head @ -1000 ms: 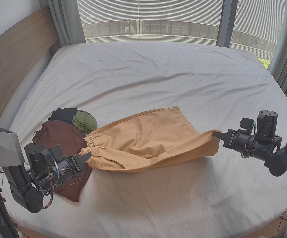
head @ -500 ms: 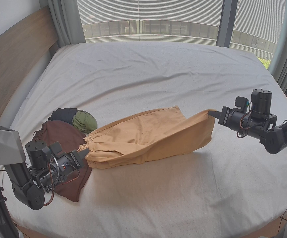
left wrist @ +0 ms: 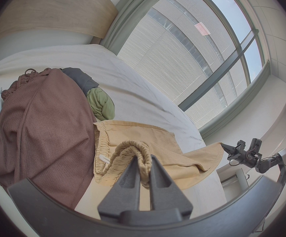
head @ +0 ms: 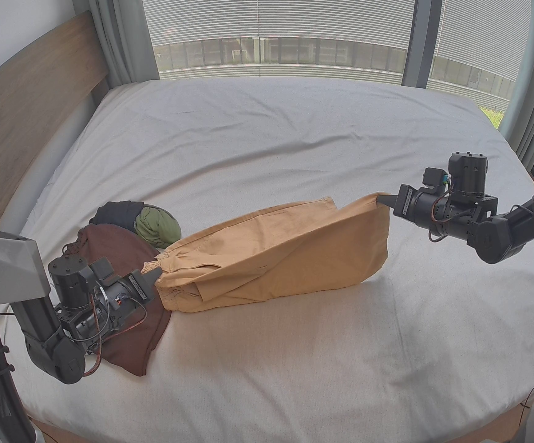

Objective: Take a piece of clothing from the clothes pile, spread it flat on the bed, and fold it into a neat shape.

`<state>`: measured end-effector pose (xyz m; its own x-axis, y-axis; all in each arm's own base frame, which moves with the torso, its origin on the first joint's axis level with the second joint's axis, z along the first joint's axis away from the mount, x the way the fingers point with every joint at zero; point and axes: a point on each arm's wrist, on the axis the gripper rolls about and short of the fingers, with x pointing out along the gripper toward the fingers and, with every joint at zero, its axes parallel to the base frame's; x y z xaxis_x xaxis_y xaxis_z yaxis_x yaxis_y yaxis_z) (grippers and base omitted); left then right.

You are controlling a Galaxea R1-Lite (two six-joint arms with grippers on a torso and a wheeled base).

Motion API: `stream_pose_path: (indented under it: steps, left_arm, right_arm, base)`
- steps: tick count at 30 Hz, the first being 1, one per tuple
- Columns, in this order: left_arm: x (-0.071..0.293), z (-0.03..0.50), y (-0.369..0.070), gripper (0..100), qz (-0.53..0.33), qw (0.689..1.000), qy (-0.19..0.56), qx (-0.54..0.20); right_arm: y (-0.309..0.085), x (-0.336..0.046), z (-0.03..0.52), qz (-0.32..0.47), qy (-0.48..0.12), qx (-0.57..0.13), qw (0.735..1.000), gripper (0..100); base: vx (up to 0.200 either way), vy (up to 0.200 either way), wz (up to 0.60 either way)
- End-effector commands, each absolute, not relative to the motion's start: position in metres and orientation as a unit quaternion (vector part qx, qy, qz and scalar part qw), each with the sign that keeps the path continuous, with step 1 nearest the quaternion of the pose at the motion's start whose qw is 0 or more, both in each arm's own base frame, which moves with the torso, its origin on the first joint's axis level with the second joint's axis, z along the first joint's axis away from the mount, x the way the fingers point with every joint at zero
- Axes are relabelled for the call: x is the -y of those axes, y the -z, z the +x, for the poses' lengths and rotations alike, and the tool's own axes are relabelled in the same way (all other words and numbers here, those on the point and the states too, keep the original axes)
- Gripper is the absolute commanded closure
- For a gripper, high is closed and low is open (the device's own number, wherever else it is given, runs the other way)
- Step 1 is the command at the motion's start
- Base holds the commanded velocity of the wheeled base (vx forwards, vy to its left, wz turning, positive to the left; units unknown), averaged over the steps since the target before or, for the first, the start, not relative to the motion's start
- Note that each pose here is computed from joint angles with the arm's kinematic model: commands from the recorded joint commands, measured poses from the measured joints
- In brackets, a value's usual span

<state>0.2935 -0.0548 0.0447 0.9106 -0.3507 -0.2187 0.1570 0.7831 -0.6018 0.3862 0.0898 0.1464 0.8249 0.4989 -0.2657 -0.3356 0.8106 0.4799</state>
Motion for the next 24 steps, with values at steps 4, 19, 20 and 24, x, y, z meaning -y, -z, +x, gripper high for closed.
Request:
stream_pose_path:
  steps: [4, 19, 20, 24]
  left_arm:
    - [0.053, 0.301, -0.036, 100, -0.3, 0.932, 0.119, -0.164]
    - [0.054, 0.325, -0.023, 100, -0.32, 0.931, 0.094, -0.15]
    - [0.054, 0.327, -0.021, 100, -0.321, 0.93, 0.093, -0.151]
    - [0.053, 0.333, -0.016, 100, -0.32, 0.932, 0.082, -0.147]
  right_arm:
    - [-0.141, -0.096, 0.411, 0.211, -0.225, -0.192, 0.932, 100]
    - [-0.106, -0.108, 0.456, 0.213, -0.229, -0.184, 0.932, 100]
    - [-0.104, -0.109, 0.458, 0.214, -0.229, -0.182, 0.932, 100]
    - [-0.105, -0.112, 0.467, 0.234, -0.231, -0.164, 0.93, 100]
  base:
    - [0.0, 0.0, 0.0]
    - [0.0, 0.0, 0.0]
    - [0.0, 0.0, 0.0]
    - [0.0, 0.0, 0.0]
